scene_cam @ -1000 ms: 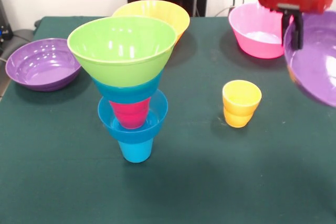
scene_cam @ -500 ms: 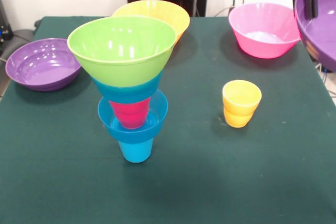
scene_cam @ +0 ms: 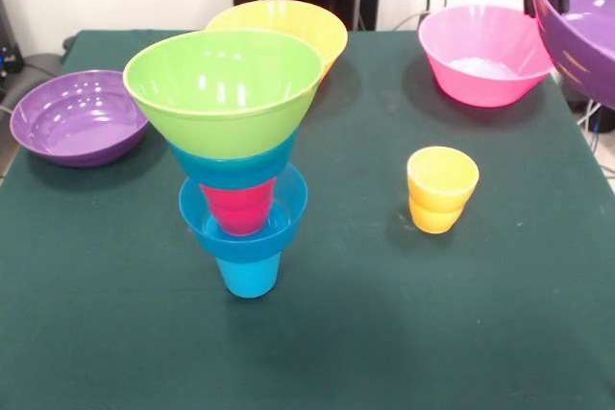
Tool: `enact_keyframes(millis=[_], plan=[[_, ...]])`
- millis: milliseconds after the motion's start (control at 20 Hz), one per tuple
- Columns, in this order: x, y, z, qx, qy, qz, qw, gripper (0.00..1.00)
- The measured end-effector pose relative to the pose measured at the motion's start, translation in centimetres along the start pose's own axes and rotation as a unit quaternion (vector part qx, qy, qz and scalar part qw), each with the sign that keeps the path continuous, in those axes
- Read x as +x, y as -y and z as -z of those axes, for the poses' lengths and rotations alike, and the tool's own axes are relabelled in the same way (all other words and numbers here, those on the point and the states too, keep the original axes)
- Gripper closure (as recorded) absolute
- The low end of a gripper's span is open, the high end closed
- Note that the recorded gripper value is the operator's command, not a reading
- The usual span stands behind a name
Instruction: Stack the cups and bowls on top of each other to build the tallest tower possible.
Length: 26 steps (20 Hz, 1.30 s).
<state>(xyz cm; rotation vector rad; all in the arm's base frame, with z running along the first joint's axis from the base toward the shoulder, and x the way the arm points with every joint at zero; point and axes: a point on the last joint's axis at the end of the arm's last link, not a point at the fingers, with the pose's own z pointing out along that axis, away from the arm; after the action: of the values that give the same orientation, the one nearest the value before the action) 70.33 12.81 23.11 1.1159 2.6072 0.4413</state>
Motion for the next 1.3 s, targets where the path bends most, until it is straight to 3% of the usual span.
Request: enact_keyframes(millis=[200,600,900,1300], plan=[[0.2,2.2,0.0,0.001,0.029,0.022,0.9993,1.0],[-0.8,7.4,-0.3,0.003,0.055,0.034,0.9979,1.0],[-2.0,10.1,0.3,-0.01,0.044,0.021,0.9988,1.0],[-3.0,10.0,1.9,-0.044,0.028,0.013,0.9986,1.0]])
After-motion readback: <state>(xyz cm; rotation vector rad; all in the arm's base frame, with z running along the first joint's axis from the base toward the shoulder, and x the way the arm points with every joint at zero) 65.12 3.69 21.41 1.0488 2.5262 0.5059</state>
